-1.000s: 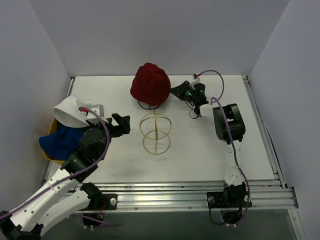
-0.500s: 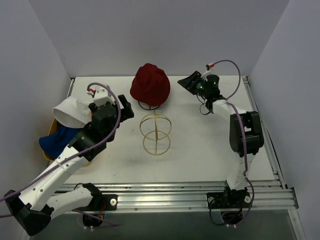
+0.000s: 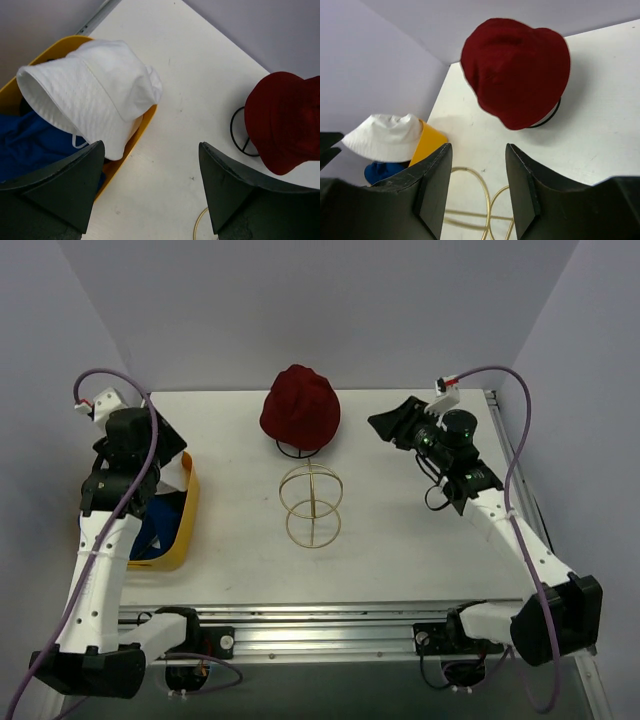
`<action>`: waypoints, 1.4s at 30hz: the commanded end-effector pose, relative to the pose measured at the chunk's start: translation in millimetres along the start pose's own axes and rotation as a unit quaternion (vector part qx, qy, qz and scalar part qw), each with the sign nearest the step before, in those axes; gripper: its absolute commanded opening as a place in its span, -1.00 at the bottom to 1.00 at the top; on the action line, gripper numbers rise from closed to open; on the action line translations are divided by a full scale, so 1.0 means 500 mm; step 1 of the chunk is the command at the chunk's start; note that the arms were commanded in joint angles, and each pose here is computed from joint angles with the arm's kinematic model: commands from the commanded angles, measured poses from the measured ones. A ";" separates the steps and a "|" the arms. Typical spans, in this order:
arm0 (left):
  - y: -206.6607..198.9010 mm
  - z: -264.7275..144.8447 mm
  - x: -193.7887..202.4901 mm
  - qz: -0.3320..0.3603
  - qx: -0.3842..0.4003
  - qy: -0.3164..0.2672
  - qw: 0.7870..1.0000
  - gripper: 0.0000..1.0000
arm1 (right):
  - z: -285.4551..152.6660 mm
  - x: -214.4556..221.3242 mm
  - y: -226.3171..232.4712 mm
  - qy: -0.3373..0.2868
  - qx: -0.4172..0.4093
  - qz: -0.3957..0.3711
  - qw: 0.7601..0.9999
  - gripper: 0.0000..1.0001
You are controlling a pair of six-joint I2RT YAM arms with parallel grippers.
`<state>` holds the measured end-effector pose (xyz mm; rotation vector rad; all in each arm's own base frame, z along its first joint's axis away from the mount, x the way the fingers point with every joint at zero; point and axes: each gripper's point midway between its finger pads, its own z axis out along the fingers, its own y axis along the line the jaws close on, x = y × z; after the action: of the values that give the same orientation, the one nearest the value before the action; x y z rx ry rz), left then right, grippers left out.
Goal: Stack the hats
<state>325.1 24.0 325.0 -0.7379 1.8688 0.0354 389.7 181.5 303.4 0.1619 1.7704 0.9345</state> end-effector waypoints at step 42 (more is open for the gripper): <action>-0.014 0.088 0.048 -0.048 0.050 -0.031 0.997 -0.94 | -0.142 0.102 0.062 0.012 -0.052 -0.085 0.995 -0.14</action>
<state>342.2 29.6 252.2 -0.8209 1.8586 -0.0089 301.1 193.9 279.8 -0.0377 1.7800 0.9178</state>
